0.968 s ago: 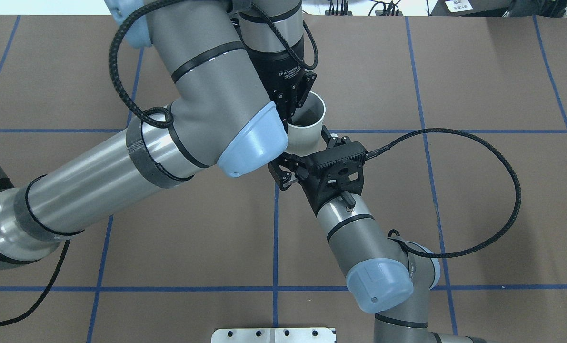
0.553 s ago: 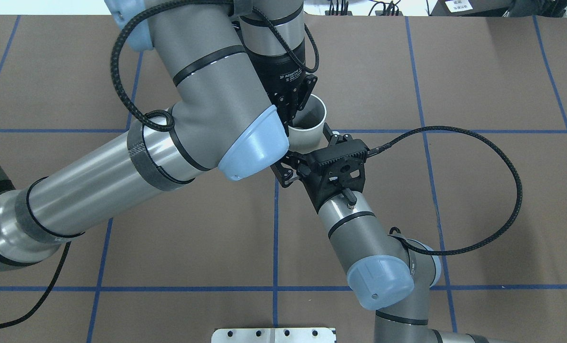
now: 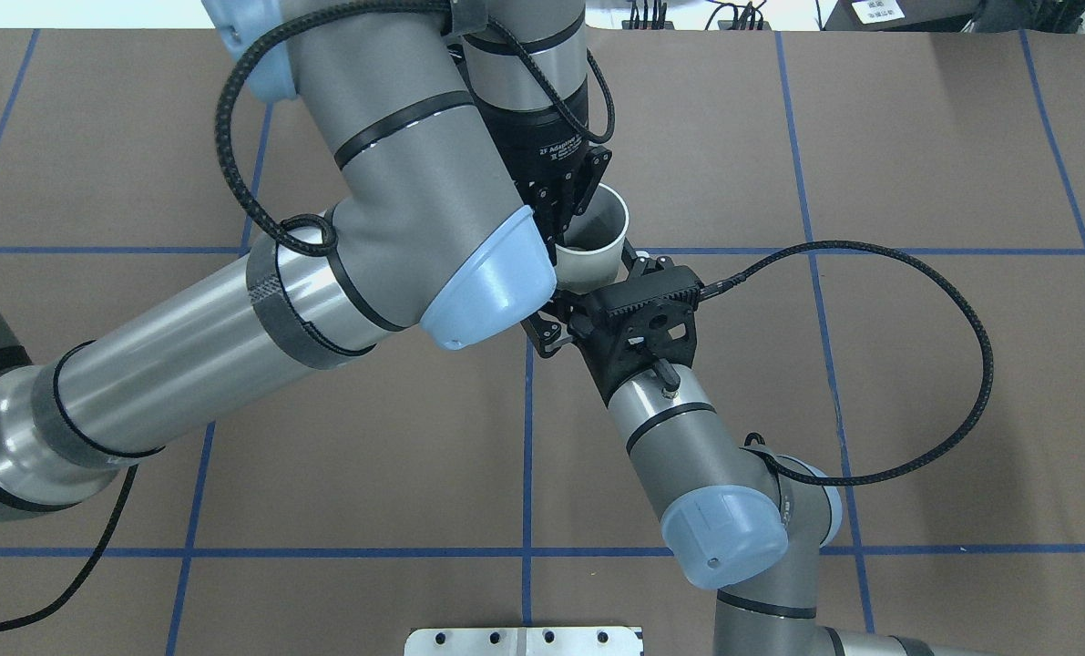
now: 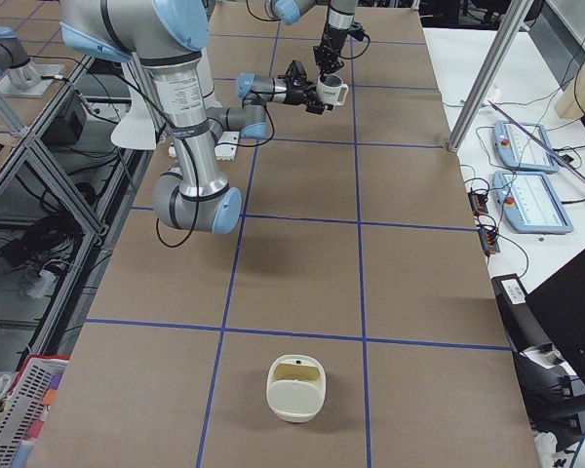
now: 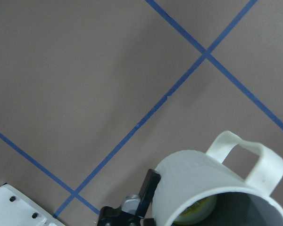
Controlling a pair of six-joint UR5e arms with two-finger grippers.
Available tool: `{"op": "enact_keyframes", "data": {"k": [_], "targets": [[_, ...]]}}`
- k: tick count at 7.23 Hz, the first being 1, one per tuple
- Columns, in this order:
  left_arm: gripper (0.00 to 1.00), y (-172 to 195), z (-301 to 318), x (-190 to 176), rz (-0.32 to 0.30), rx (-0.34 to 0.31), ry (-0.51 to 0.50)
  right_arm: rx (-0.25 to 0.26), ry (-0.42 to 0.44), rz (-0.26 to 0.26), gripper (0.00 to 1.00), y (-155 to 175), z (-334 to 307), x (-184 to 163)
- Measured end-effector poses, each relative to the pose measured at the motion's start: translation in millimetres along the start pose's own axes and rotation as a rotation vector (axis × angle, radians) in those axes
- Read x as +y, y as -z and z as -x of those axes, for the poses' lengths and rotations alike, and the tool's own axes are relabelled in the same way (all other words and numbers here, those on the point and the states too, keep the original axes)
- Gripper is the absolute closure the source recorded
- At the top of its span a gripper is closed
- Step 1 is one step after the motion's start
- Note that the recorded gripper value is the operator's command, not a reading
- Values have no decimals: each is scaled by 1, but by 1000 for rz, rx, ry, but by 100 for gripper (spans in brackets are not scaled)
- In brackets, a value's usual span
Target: Left arm hands cup to right arm to dump lemon
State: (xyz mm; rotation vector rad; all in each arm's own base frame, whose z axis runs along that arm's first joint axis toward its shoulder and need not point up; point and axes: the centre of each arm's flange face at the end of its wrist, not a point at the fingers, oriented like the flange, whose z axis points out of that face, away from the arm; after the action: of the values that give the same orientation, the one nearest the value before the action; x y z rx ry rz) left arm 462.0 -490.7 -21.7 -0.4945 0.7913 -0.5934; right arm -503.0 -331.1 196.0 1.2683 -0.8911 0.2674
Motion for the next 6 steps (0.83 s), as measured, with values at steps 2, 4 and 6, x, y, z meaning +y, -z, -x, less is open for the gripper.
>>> {"op": "enact_keyframes", "data": {"k": [2, 4, 6], "targets": [[100, -1, 0, 1, 1, -1, -2, -1, -1, -1, 9, 0, 0, 0], [82, -1, 0, 2, 1, -1, -3, -1, -2, -1, 47, 0, 1, 0], [0, -2, 0, 2, 2, -1, -4, -2, -2, 0, 71, 0, 1, 0]]}}
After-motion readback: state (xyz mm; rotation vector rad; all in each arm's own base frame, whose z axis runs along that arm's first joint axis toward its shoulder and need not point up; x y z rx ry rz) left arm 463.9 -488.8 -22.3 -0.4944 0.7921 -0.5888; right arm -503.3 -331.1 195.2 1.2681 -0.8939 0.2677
